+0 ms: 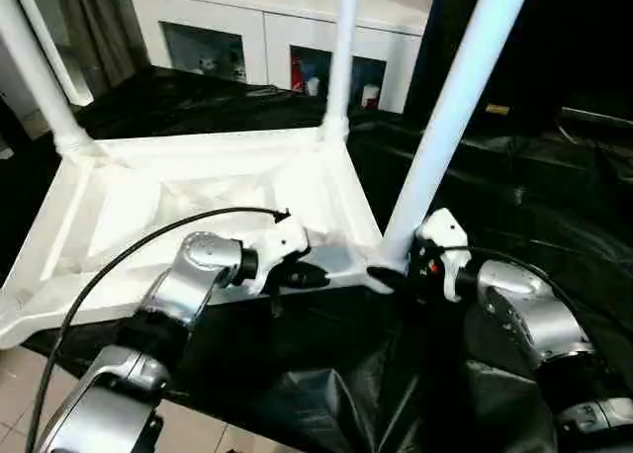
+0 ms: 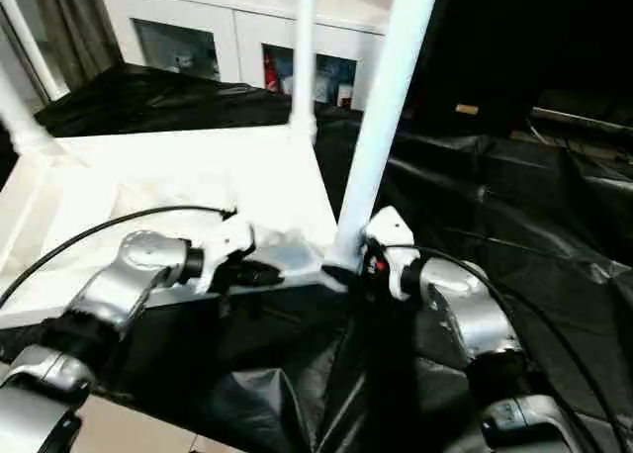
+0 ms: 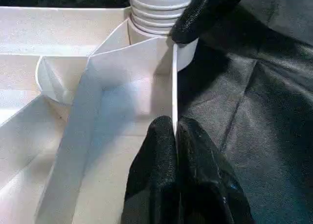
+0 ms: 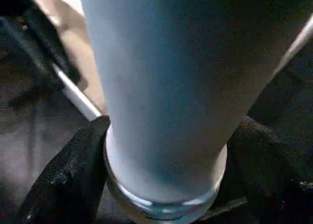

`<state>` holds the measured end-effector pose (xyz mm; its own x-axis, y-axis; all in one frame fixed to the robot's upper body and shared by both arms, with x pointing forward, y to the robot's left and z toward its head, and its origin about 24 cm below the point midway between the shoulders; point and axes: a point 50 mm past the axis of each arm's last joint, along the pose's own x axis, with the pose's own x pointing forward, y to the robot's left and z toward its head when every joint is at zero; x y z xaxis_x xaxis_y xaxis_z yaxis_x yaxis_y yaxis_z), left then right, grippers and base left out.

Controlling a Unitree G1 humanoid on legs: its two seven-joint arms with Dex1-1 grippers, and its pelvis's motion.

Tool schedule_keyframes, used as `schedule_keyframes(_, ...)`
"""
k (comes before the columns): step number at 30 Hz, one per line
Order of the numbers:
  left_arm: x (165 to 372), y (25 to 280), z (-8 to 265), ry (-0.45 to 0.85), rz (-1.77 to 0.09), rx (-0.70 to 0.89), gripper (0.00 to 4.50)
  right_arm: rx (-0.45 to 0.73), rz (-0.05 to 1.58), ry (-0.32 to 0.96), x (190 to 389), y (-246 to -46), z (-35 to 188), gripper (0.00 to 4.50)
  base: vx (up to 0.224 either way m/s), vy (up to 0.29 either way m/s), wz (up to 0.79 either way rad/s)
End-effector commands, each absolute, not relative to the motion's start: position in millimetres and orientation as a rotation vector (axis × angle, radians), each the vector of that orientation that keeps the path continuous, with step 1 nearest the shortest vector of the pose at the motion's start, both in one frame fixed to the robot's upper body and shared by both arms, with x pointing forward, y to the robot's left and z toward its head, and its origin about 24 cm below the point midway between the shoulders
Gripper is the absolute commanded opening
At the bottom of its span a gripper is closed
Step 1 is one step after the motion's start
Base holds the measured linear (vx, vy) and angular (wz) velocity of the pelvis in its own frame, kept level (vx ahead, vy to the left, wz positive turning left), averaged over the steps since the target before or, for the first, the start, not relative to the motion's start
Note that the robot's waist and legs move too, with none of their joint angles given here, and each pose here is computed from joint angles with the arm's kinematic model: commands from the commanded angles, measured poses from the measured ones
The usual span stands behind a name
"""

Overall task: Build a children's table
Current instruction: Rotate leg to tighten

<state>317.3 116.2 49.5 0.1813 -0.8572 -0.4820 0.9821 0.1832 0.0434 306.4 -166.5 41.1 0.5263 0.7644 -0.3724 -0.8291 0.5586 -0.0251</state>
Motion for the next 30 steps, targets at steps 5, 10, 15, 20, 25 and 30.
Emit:
schedule_keyframes(5, 309, 115, 43, 0.392, -1.402, 0.332, 0.00, -0.206, 0.954, 0.354, 305.7, -170.5, 40, 3.28, 0.000, 0.000, 0.00)
schedule_keyframes(10, 308, 115, 43, 0.397, -1.404, 0.329, 0.00, -0.202, 0.969, 0.360, 303.6, -170.6, 39, 2.86, 0.000, 0.000, 0.00)
schedule_keyframes(15, 310, 115, 42, 0.394, -1.381, 0.327, 0.00, -0.187, 0.919, 0.356, 305.1, -171.4, 37, 2.78, 0.000, 0.000, 0.00)
schedule_keyframes(20, 323, 109, 40, 0.394, -1.219, 0.331, 0.00, -0.134, 0.586, 0.345, 321.5, -175.7, 27, 2.77, 0.000, 0.000, 0.00)
schedule_keyframes(25, 343, 89, 38, 0.384, -0.960, 0.322, 0.00, 0.051, 0.277, 0.360, 326.4, -147.5, 8, 2.77, 0.000, 0.000, 0.00)
schedule_keyframes(30, 347, 72, 41, 0.368, -0.917, 0.322, 0.00, 0.083, 0.309, 0.354, 323.9, -108.2, 3, 2.77, 0.000, 0.000, 0.00)
